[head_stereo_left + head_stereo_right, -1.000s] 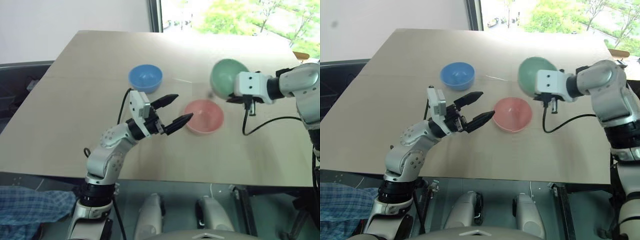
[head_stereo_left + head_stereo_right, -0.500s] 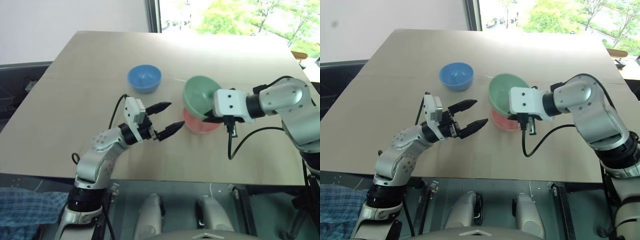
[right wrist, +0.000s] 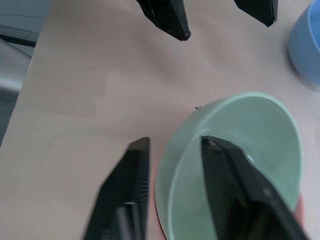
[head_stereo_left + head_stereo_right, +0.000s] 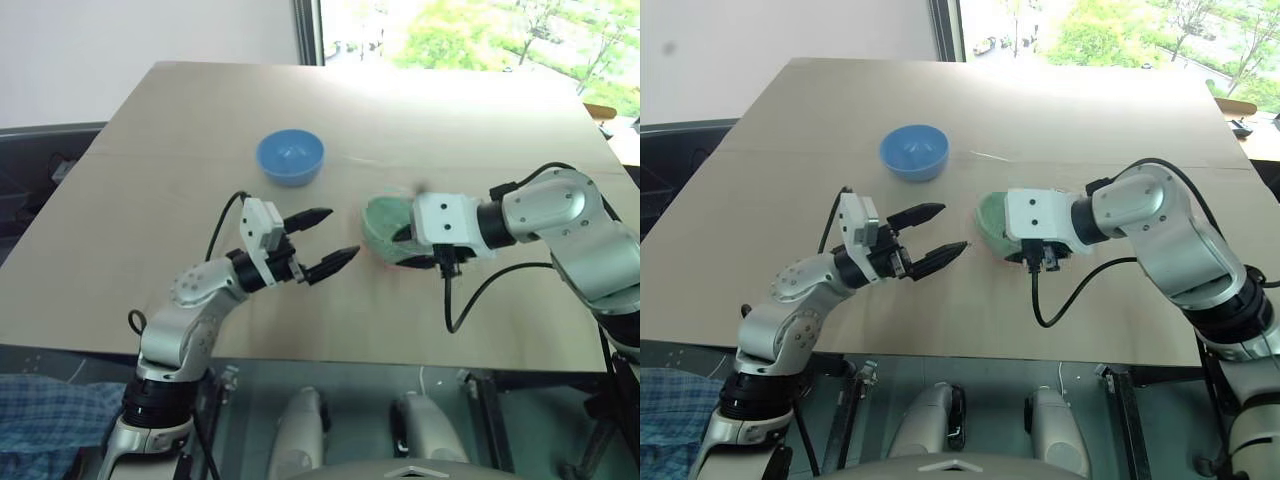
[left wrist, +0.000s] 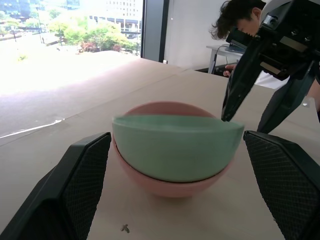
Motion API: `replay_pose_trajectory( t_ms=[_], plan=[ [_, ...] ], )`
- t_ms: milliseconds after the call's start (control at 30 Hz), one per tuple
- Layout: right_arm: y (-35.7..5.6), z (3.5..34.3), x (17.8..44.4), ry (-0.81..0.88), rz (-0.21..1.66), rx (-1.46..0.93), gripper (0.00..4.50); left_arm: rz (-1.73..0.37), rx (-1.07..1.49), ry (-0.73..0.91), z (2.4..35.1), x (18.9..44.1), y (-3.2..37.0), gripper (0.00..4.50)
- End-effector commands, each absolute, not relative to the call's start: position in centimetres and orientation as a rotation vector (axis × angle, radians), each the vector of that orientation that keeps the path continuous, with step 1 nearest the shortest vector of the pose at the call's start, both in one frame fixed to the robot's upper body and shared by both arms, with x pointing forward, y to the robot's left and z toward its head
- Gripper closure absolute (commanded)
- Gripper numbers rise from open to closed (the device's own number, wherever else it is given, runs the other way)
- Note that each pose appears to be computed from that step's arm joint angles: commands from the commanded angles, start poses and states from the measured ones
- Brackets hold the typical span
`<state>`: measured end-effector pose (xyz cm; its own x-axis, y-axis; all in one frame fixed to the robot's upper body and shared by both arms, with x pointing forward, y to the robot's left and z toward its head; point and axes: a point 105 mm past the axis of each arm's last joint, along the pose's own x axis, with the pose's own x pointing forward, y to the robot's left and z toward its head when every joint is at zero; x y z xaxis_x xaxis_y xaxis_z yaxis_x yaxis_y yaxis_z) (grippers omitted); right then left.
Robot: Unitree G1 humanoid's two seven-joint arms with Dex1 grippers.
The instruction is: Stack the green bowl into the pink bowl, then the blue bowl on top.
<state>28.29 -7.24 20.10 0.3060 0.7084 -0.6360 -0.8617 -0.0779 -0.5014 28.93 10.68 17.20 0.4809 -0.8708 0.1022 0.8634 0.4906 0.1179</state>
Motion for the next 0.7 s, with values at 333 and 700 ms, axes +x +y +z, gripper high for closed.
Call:
replay_pose_trajectory(
  t_ms=[333, 700],
  plan=[
    [-13.6, 25.8, 28.5, 0.131, 1.022, -0.680, 1.86, -0.980, 0.178, -0.212, 18.8, 30.7, 10.8, 0.00],
    [-13.4, 29.6, 25.0, -0.032, 1.038, -0.486, 1.86, -0.782, 0.580, -0.171, 19.3, 37.8, 14.5, 0.00]
  ],
)
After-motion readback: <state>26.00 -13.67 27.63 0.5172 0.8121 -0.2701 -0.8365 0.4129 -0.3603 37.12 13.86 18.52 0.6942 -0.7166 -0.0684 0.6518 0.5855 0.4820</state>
